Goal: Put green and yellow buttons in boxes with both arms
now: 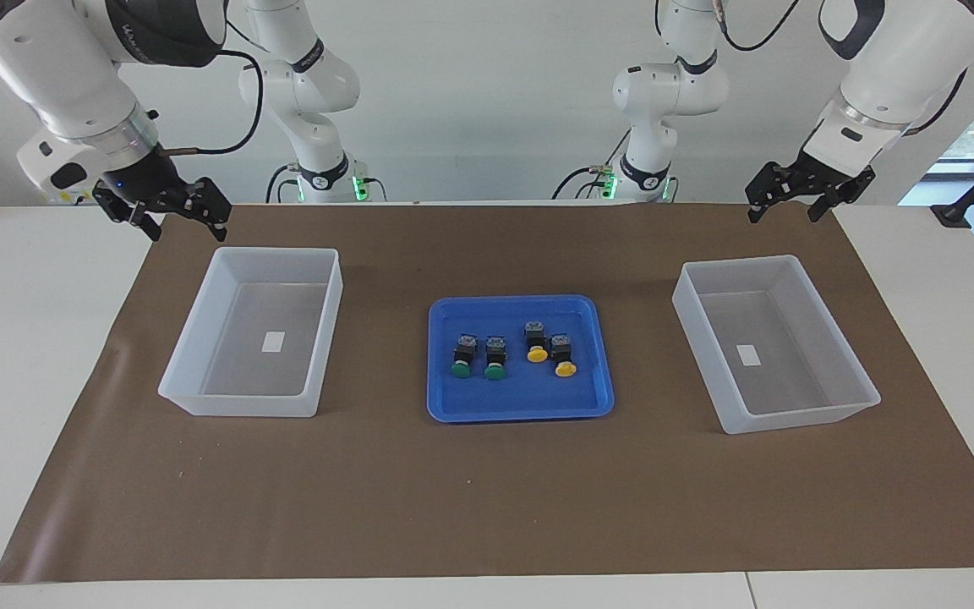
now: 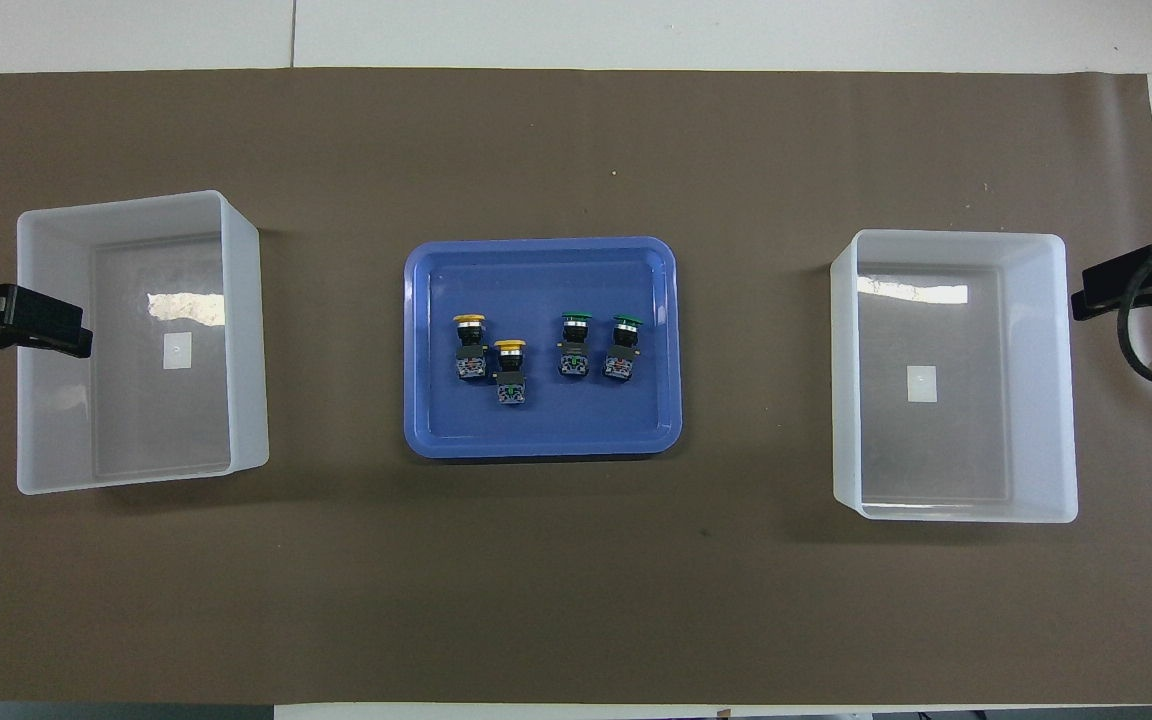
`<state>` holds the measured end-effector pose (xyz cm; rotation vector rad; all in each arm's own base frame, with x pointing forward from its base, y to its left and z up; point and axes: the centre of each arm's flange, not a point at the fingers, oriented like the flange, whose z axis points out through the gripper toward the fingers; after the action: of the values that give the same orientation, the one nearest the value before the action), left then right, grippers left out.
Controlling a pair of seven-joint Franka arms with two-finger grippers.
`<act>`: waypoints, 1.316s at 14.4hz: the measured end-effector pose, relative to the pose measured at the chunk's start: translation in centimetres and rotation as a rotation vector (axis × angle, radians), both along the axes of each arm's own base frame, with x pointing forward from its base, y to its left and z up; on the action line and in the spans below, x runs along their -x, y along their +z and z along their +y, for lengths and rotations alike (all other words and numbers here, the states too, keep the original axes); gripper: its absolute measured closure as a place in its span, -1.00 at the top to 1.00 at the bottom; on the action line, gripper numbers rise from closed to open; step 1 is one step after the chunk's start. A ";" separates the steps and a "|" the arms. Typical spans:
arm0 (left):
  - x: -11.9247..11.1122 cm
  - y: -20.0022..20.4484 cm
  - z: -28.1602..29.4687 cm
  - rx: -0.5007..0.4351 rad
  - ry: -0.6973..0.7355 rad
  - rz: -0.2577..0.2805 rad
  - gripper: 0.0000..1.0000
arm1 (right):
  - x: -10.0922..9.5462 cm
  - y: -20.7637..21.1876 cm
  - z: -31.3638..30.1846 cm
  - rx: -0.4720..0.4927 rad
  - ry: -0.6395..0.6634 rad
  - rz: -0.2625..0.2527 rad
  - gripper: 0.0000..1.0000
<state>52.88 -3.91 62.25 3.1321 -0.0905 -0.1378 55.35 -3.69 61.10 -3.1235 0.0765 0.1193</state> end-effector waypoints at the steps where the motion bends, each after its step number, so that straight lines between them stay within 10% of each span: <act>1: 0.0 -0.1 0.0 0.000 0.000 0.001 1.00 | 0.0 0.0 0.0 0.000 0.000 0.000 1.00; 8: 0.0 -0.5 0.1 0.001 0.001 -0.008 1.00 | -0.1 0.0 0.7 0.000 0.013 -0.008 1.00; 12: -0.1 -0.5 -0.1 0.001 -0.002 -0.015 1.00 | -1.1 -1.3 11.3 -0.001 0.051 -0.055 1.00; 19: -0.2 -0.4 0.2 0.002 0.004 -0.028 1.00 | -2.6 -18.5 35.6 -0.007 0.004 -0.133 1.00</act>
<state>53.12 -3.71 61.89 3.1323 -0.0840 -0.0932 57.99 31.94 42.58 -3.1143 0.0681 -0.0886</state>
